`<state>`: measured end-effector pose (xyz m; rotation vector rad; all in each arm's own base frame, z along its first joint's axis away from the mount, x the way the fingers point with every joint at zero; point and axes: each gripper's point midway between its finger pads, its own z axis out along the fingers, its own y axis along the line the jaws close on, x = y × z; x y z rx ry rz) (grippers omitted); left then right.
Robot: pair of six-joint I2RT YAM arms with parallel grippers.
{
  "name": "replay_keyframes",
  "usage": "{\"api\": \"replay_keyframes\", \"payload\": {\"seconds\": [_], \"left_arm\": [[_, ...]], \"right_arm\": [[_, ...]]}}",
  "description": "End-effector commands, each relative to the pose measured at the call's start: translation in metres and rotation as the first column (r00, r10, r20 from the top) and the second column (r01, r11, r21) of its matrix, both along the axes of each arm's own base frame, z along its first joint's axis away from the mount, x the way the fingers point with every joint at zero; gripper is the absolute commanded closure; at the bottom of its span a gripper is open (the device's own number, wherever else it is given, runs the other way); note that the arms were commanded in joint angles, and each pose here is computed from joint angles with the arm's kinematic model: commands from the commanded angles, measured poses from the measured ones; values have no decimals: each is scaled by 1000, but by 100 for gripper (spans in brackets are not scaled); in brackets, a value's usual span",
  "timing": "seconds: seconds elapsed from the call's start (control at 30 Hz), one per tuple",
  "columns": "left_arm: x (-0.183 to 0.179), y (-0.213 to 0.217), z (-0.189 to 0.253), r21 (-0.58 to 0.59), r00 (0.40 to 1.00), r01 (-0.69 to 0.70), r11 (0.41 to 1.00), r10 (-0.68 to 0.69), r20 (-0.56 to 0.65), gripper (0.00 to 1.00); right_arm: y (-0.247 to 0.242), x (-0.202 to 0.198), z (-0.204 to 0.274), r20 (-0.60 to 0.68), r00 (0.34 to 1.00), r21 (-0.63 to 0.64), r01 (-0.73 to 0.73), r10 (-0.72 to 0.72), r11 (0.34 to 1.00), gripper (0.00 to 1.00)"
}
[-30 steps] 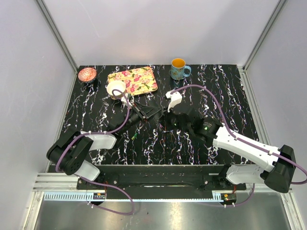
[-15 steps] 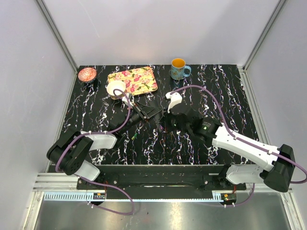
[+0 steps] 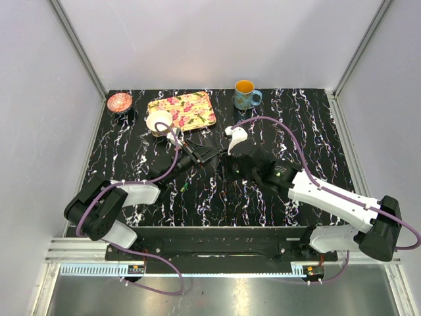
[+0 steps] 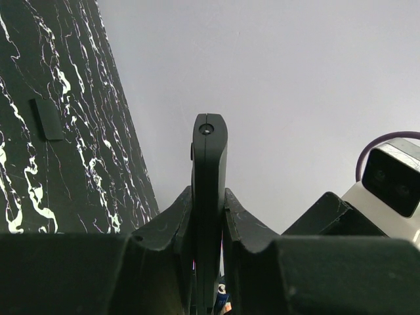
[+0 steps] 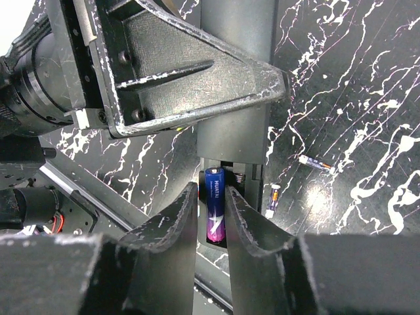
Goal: Load the batteries into the remote control
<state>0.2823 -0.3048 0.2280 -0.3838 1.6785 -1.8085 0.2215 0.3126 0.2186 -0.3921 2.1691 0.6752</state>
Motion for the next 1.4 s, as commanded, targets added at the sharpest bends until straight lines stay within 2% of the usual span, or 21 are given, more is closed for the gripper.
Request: {"api": "replay_keyframes", "payload": {"seconds": [0.0,0.2,0.33,0.8,1.03,1.17,1.33,1.37], "left_arm": [[-4,4,59,-141,990,6,990,15,143,100],[-5,5,55,-137,990,3,991,16,138,100],[-4,5,54,-138,991,2,990,17,135,100],[-6,5,54,-145,990,7,989,14,142,100],[-6,6,59,-158,988,9,987,16,156,100],[-6,7,59,-157,987,7,988,19,160,100],[-4,7,56,-154,986,-4,988,29,161,100],[-4,6,57,-155,986,-3,988,28,163,100]], "right_arm": [[-5,-6,-3,-30,999,-39,10,-11,999,67],[-7,-2,10,-6,999,-17,34,-34,999,59],[-5,0,23,11,999,-4,35,-35,999,48],[-3,6,46,47,998,19,44,-45,999,44],[-18,6,56,68,994,18,86,-87,996,43],[-30,-3,88,83,991,98,97,-105,991,42],[-40,-11,93,10,984,208,171,-177,963,27],[-38,-15,90,-19,986,220,166,-166,961,19]]}}
